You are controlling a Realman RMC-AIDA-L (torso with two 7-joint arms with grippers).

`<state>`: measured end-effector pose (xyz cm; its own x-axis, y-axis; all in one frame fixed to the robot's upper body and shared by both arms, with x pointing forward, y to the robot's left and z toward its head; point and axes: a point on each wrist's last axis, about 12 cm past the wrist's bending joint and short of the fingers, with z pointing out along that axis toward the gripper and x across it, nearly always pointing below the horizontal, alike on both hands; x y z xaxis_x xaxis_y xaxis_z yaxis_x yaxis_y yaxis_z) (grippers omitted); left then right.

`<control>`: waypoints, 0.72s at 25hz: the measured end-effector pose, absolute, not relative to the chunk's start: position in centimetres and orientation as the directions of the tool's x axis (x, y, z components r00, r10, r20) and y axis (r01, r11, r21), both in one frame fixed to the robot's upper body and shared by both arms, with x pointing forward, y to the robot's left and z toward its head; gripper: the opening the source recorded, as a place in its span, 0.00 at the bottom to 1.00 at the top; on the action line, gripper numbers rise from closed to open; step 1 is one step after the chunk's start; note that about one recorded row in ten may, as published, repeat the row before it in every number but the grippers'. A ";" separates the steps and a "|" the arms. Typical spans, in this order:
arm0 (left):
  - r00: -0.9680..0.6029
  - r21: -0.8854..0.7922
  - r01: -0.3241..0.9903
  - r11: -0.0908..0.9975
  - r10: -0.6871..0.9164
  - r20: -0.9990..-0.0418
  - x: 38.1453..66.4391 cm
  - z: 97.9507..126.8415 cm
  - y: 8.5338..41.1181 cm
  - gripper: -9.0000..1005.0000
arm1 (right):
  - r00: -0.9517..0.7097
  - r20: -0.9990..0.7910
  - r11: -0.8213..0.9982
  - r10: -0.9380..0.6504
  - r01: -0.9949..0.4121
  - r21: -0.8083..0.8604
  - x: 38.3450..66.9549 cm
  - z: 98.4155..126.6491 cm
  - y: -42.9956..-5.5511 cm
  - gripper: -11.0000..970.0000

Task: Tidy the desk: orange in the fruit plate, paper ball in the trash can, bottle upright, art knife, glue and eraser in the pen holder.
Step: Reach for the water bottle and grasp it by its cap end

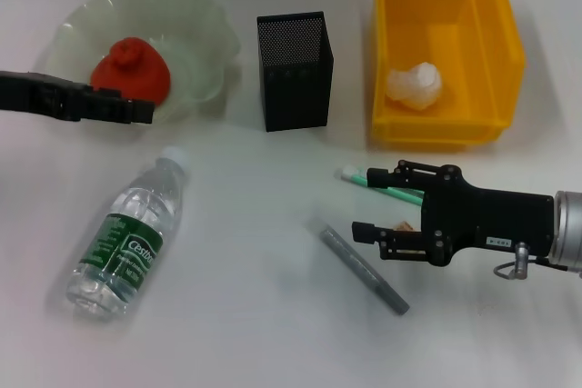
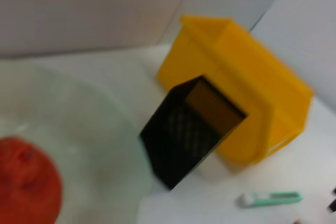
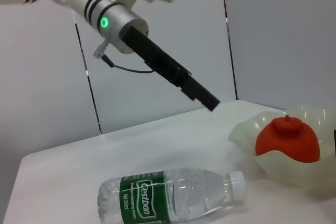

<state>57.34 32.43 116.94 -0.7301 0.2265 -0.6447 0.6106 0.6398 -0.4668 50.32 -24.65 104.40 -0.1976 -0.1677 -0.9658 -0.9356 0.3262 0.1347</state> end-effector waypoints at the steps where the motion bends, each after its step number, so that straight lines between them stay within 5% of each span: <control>1: -0.730 -0.467 0.611 0.640 0.226 -0.645 57.3 116.9 32.4 0.78 | -0.198 -0.966 0.326 -0.168 -0.936 0.135 50.3 104.4 -24.6 0.79; 9: -0.841 -0.396 0.498 0.771 0.318 -0.438 60.2 118.5 29.9 0.78 | -0.197 -0.966 0.331 -0.169 -0.934 0.133 50.3 104.4 -24.8 0.79; 18: -0.881 -0.330 0.440 0.835 0.331 -0.338 61.3 118.6 27.4 0.78 | -0.180 -0.968 0.333 -0.177 -0.936 0.113 50.0 104.2 -25.1 0.79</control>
